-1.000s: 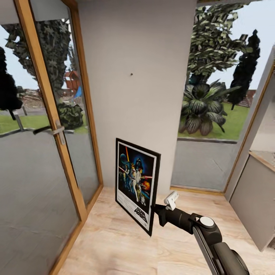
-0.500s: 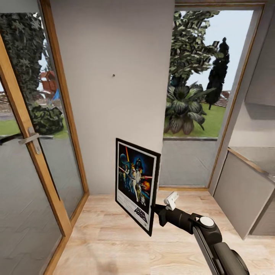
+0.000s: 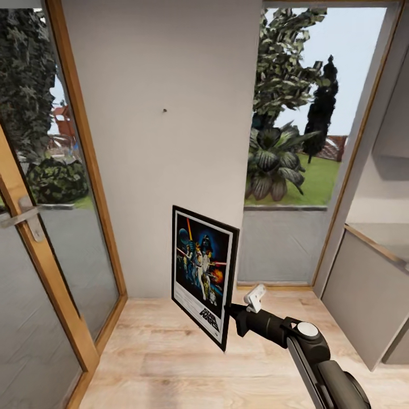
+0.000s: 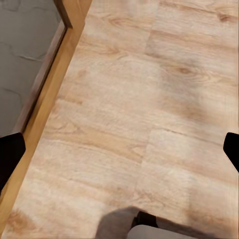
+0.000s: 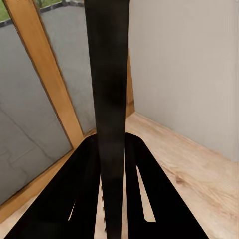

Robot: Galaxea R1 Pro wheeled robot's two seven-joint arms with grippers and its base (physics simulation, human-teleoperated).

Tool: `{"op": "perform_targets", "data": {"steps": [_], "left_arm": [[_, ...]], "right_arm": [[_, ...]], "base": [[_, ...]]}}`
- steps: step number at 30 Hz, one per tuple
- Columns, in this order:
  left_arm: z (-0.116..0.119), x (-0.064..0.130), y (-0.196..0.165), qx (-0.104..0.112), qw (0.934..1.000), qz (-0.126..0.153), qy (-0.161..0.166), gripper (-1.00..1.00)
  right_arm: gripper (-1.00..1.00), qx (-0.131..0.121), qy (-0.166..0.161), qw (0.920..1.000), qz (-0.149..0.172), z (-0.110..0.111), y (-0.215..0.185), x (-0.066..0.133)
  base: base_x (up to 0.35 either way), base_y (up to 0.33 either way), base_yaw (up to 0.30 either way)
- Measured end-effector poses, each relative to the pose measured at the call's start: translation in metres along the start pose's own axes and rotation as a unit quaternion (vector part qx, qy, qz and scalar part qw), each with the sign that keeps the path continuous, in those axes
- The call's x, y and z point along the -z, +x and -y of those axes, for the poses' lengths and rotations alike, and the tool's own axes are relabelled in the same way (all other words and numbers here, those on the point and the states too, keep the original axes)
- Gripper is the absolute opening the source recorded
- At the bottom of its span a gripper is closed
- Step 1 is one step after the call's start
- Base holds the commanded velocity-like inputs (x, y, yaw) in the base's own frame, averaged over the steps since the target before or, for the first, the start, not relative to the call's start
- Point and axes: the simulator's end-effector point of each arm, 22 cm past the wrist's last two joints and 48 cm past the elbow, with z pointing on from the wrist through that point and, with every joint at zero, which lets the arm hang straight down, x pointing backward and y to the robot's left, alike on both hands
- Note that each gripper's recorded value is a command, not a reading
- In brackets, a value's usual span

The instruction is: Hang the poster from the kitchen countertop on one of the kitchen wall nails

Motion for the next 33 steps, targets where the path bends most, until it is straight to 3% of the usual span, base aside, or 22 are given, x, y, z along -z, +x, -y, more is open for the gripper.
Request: {"op": "perform_targets", "data": {"steps": [33], "left_arm": [[-0.0003, 0.0000, 0.0000, 0.000, 1.0000, 0.000, -0.001, 1.00]], "right_arm": [[-1.00, 0.000, -0.001, 1.0000, 0.000, -0.0003, 0.0000, 0.0000]], "base": [[0.336, 0.096, 0.000]]}}
